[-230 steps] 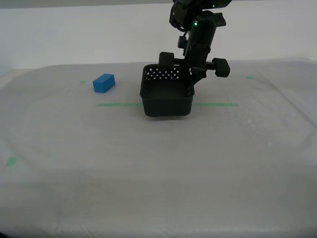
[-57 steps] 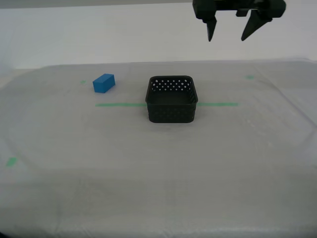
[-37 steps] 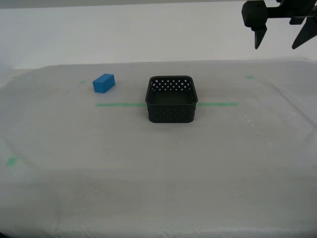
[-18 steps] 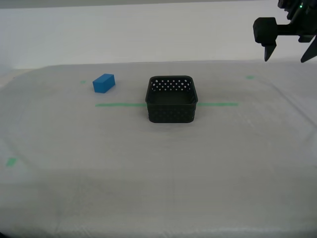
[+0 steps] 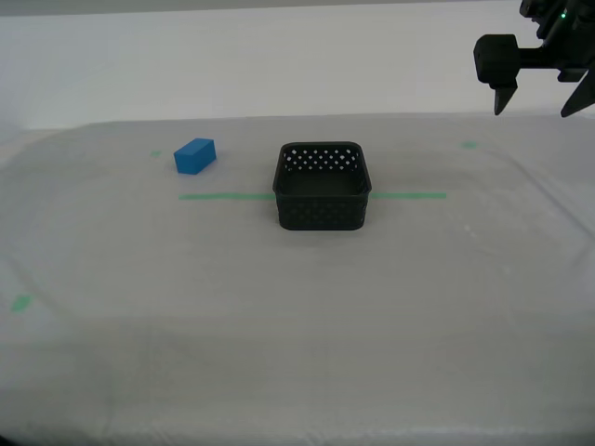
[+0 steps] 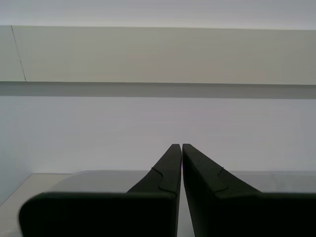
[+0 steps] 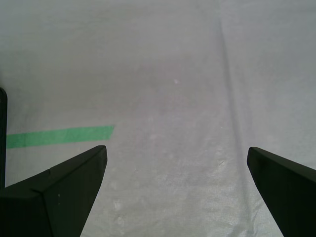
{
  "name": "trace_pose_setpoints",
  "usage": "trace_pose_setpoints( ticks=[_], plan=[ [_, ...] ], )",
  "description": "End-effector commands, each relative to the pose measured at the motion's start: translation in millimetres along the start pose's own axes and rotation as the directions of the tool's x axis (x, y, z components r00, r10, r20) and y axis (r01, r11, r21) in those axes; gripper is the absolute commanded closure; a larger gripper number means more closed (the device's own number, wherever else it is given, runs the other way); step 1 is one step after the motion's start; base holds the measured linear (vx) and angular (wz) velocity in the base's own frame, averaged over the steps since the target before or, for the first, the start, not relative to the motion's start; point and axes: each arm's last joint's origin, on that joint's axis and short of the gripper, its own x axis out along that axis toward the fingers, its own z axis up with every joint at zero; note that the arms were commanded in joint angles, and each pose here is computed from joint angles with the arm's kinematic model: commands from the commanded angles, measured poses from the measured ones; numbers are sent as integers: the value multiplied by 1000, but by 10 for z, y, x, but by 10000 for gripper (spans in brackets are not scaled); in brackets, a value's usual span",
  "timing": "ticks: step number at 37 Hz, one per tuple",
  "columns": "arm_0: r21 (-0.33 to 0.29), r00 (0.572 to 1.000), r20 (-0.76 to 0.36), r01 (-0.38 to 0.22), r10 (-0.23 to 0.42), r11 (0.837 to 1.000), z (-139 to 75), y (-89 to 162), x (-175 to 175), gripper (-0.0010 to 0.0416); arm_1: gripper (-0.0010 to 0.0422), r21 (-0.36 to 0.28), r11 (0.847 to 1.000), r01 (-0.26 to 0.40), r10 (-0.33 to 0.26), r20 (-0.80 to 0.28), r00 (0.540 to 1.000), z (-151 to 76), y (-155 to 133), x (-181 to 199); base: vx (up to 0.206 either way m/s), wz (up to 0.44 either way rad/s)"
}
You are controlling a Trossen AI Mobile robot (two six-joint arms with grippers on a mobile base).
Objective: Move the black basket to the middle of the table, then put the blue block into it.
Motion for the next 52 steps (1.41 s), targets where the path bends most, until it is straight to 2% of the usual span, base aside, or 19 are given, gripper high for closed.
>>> trace_pose_setpoints(
  ticks=[1, 44, 52],
  plan=[
    [0, 1000, 3, -1, 1, 1000, 4, 0, 0, 7, 412, 1, 1000, 0, 0, 6, 1000, 9, -1, 0, 0, 0],
    [1, 1000, 10, -3, 3, 1000, 11, 2, -1, 7, 412, -2, 1000, -11, 11, 8, 1000, 14, 4, 1, 0, 0],
    [1, 1000, 10, -3, 3, 1000, 11, 2, -1, 7, 412, 21, 1000, -12, 12, 8, 1000, 18, 5, 3, 0, 0]
  ],
)
